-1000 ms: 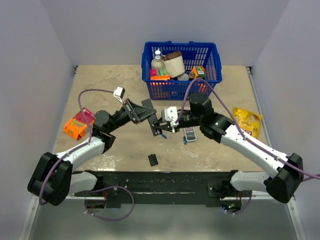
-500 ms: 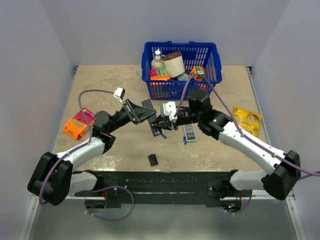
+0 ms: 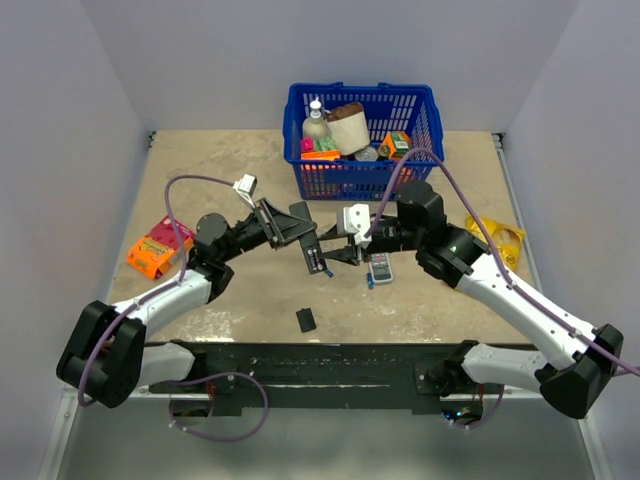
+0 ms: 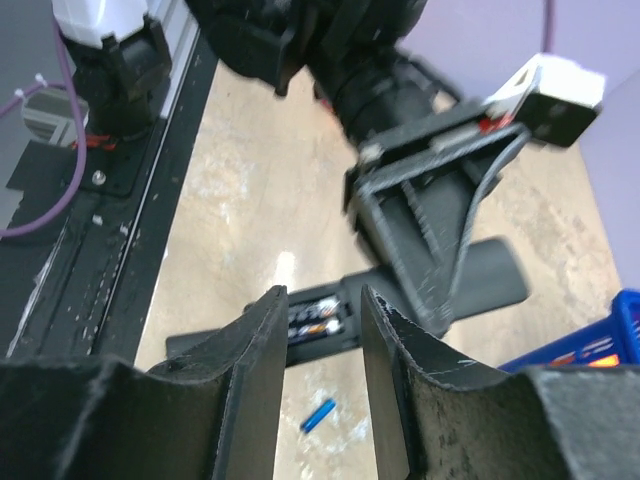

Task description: Load the batteries into the remote control

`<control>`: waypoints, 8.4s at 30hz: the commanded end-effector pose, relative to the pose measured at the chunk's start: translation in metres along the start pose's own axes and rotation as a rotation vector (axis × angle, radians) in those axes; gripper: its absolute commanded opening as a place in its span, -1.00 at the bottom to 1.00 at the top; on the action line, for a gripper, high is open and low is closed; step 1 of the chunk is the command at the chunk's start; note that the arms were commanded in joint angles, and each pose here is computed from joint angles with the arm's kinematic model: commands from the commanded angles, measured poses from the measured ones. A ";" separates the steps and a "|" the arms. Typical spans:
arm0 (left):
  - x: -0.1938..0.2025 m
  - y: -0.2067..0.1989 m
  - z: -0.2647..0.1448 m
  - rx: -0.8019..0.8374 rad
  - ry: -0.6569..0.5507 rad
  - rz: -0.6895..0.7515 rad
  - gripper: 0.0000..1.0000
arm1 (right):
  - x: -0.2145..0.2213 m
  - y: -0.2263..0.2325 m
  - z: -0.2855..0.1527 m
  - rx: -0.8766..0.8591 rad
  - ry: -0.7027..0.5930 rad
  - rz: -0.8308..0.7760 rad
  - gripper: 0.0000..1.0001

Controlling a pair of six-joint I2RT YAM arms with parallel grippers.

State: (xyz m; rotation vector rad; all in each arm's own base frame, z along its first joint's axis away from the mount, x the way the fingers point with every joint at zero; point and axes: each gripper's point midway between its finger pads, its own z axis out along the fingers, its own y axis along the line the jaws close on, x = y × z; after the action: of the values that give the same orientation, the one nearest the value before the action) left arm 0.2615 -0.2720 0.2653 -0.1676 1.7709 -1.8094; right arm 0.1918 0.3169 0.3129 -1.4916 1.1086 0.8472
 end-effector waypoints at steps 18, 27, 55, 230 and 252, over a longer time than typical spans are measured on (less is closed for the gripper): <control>-0.009 -0.033 0.002 0.077 -0.001 0.017 -1.00 | 0.044 0.015 0.001 -0.028 0.090 -0.009 -0.31; -0.009 -0.031 0.001 0.073 -0.010 0.002 -1.00 | 0.024 0.015 0.002 -0.043 0.021 -0.024 -0.31; -0.013 -0.051 0.000 0.139 -0.018 -0.042 -1.00 | 0.045 0.013 0.013 -0.056 0.050 -0.011 -0.35; -0.047 0.098 -0.093 -0.247 -0.454 0.260 -1.00 | 0.125 0.022 0.104 0.402 0.527 0.785 -0.78; -0.044 0.082 -0.086 -0.197 -0.449 0.256 -1.00 | 0.133 0.020 0.112 0.409 0.542 0.796 -0.77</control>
State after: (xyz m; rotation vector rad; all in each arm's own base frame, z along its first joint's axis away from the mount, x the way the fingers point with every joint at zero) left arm 0.2827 -0.1673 0.1649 -0.4287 1.6586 -1.2582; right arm 0.2117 0.3836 0.1394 -0.9602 2.2684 0.6169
